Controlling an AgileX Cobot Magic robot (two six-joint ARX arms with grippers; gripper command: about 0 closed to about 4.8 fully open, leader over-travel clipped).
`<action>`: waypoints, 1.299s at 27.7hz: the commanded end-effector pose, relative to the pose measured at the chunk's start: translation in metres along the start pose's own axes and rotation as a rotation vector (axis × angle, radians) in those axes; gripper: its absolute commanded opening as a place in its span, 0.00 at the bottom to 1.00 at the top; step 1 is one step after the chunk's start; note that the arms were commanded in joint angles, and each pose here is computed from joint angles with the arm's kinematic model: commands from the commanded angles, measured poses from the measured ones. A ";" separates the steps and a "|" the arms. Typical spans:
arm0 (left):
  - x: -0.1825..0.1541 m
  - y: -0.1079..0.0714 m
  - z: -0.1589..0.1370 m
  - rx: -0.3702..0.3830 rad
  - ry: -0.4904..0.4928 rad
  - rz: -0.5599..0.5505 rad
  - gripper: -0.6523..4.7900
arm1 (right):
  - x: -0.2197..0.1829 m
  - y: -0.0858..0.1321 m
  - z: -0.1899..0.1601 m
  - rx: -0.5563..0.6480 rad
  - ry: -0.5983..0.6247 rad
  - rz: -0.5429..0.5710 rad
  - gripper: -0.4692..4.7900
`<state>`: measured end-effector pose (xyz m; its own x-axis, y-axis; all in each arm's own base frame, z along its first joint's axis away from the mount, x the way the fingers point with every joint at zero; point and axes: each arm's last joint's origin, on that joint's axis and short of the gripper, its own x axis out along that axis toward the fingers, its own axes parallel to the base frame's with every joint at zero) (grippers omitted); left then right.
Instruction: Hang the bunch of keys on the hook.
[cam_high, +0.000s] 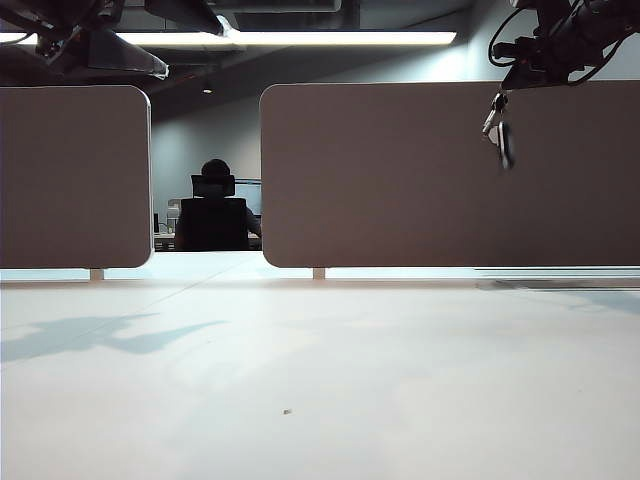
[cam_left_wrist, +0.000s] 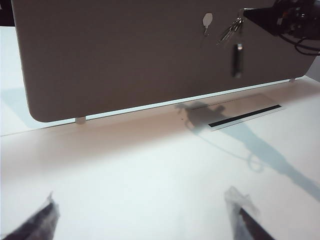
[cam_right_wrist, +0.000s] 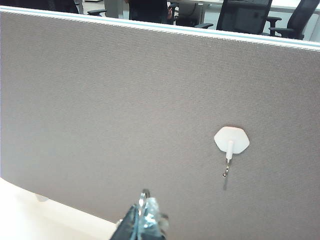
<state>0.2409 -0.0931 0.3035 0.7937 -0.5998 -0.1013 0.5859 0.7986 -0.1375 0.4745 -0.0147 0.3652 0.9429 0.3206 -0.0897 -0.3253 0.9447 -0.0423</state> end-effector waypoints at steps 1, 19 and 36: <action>-0.001 -0.001 0.005 0.008 -0.022 -0.011 1.00 | -0.004 0.001 0.008 -0.012 -0.033 0.003 0.09; -0.001 -0.001 0.004 0.008 -0.022 -0.007 1.00 | -0.002 0.001 0.006 -0.011 -0.027 0.003 0.09; -0.001 -0.001 0.008 0.018 -0.055 -0.006 1.00 | 0.045 -0.020 -0.020 -0.035 -0.093 -0.055 0.09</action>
<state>0.2413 -0.0932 0.3068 0.7968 -0.6005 -0.0677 0.5901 0.7973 -0.1270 0.5202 -0.0207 0.3309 0.9603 0.2742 -0.0509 -0.2771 0.9589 -0.0605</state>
